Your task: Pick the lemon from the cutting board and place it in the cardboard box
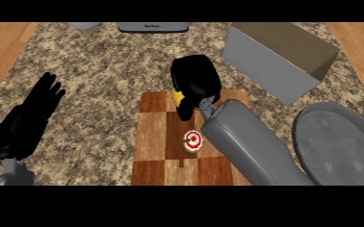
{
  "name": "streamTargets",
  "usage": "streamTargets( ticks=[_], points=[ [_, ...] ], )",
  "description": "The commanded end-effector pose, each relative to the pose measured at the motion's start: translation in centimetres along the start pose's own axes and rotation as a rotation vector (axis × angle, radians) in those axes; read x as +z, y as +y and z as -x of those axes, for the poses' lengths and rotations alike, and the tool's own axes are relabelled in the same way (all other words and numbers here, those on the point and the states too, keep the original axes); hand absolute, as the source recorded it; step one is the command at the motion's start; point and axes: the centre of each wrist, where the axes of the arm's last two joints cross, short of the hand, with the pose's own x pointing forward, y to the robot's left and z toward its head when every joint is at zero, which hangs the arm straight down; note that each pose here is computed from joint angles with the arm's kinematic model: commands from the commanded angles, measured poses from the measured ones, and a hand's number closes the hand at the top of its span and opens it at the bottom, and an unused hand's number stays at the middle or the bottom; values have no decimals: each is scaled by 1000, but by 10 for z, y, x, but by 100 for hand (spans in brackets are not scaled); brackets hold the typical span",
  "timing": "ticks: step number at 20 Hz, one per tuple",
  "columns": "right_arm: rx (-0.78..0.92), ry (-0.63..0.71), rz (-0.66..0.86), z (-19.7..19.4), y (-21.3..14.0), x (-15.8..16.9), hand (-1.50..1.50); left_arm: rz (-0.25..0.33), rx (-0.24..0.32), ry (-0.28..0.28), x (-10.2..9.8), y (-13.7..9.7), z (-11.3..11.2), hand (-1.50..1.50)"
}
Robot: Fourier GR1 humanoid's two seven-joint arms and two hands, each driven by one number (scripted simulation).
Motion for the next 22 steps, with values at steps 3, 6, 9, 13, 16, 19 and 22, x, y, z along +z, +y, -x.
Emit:
streamTargets(
  ticks=[3, 6, 9, 13, 16, 19, 22],
  points=[
    [-42, 20, 259, -23, -82, 31, 150, -23, 0, -5, 0, 7, 3, 0],
    [-55, 126, 333, -23, -95, 46, 150, -1, 2, 15, 5, 8, -3, 0],
    [-78, 204, 398, -26, -123, 41, 150, 7, -2, 4, 15, -10, 9, 0],
    [-75, 270, 437, 14, -147, 40, 150, 20, -8, 3, 11, -11, 8, 0],
    [-65, 302, 461, 47, -139, 31, 150, -6, -3, -19, 1, 6, -7, 0],
    [-18, 310, 423, 69, -139, 14, 150, 16, -15, -20, -3, -9, -16, 0],
    [-6, 322, 404, 99, -152, 9, 150, 17, -6, -18, 12, -2, -9, 0]
  ],
)
